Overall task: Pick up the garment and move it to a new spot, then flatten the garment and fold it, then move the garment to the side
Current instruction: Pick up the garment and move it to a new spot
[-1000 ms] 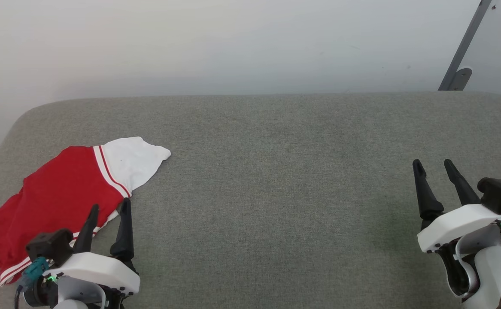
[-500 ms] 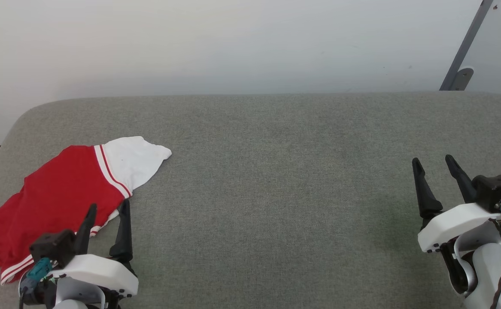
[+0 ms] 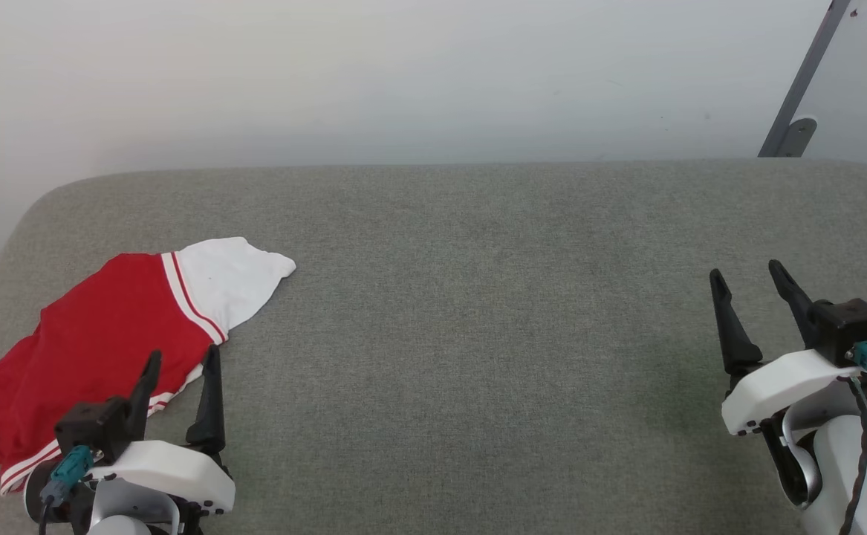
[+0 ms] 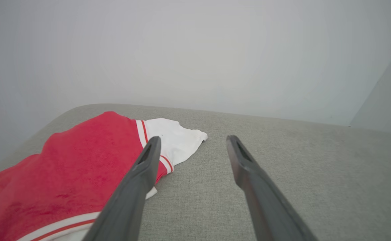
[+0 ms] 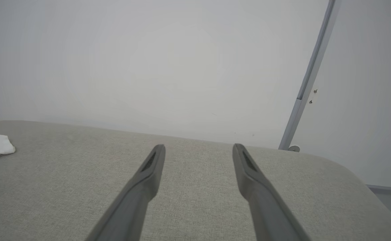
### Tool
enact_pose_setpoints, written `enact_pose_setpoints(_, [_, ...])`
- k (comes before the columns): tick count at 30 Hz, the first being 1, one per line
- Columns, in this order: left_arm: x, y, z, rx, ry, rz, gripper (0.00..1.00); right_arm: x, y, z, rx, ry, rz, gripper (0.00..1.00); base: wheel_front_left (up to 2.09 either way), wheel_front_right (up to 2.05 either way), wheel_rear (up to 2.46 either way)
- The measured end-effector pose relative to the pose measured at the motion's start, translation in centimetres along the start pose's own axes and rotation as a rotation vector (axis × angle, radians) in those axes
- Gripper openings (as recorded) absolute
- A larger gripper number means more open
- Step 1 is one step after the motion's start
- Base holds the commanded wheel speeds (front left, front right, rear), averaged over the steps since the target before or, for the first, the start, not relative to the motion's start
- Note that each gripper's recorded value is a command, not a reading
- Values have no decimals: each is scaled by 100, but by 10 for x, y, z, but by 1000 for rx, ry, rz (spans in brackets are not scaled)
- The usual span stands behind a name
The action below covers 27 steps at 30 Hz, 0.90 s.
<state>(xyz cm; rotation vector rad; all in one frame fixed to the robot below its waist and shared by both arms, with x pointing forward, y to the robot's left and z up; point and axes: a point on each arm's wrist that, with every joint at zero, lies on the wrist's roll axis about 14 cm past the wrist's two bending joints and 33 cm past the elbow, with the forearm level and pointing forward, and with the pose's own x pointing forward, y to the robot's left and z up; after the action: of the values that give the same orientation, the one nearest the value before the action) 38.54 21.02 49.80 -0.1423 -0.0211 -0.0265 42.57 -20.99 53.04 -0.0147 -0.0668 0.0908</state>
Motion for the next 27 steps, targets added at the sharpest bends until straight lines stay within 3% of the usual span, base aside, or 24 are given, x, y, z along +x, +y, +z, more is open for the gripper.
enact_pose_setpoints(9, [-1, -4, -3, 32, 3, -21, 100, -1, -1, -1, 29, -9, -11, 100, 0, 0, 0])
enact_pose_setpoints(27, [1, -9, -5, -31, 6, -48, 100, -3, 1, -7, 40, -2, -7, 100, 0, 0, 0])
